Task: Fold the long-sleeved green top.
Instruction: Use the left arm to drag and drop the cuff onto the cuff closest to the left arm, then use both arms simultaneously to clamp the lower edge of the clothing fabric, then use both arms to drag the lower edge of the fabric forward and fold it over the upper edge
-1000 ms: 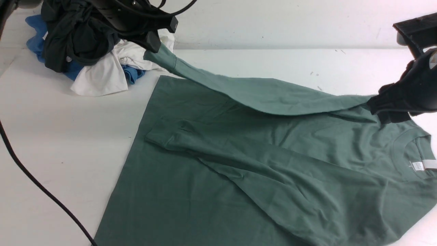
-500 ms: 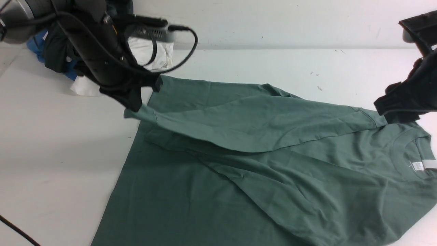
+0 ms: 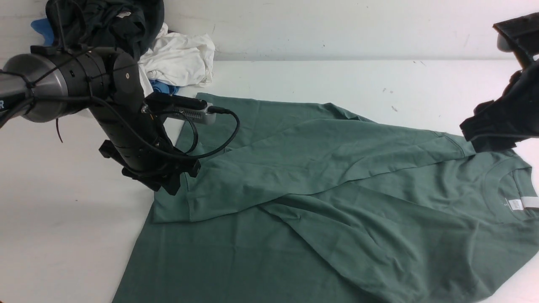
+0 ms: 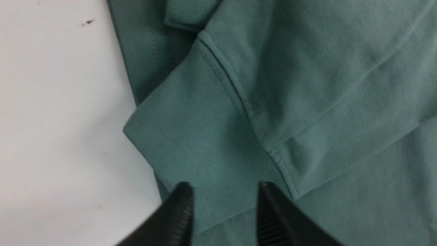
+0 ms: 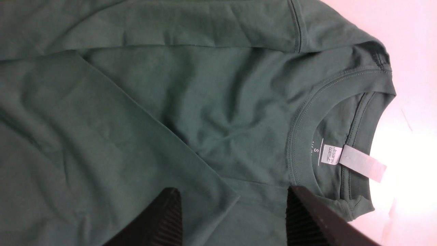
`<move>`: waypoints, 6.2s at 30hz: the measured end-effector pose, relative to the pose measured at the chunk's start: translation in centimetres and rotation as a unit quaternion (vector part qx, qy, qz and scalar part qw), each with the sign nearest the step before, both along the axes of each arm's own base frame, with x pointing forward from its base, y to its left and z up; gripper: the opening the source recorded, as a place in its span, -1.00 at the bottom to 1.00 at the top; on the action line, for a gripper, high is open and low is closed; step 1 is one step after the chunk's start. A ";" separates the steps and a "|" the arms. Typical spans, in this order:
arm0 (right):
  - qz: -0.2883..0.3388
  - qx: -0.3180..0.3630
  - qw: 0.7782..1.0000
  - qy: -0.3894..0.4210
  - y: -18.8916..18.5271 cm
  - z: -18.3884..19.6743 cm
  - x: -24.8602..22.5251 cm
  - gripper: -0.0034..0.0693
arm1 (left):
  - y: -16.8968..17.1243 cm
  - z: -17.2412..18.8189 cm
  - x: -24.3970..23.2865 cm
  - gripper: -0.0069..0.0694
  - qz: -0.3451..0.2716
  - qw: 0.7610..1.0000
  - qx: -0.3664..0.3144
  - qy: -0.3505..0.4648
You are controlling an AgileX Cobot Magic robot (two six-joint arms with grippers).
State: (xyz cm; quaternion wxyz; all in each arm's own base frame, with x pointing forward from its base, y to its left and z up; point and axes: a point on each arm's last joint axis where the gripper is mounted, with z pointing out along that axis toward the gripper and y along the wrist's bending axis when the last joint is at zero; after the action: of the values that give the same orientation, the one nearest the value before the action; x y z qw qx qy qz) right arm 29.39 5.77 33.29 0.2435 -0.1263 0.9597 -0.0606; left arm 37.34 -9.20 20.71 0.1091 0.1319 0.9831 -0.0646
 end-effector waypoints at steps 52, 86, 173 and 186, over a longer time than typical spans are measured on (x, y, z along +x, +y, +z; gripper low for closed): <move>0.166 0.035 0.979 0.112 1.0 -5.8 -17.3 0.19 | 0.7 -6.1 -15.0 -0.35 -0.340 0.919 0.190 0.068; -0.083 0.034 0.983 0.160 -3.1 -10.9 -9.8 0.51 | 1.2 -1.9 -16.6 -0.81 -0.289 0.943 0.162 0.012; 0.084 -0.048 0.995 -0.014 -1.4 -4.2 17.7 -0.92 | 2.1 7.5 9.1 -0.78 -0.117 0.959 0.157 -0.206; 0.033 -0.034 0.998 -0.031 -1.7 -11.0 21.4 -0.92 | 3.1 1.5 13.0 -0.78 -0.035 0.968 0.118 -0.217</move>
State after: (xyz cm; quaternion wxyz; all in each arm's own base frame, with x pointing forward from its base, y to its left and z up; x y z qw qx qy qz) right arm 50.76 4.04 22.30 0.2708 -0.1641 0.9444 -0.0892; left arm 50.38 -6.14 22.19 0.3016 0.1888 0.9313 0.0784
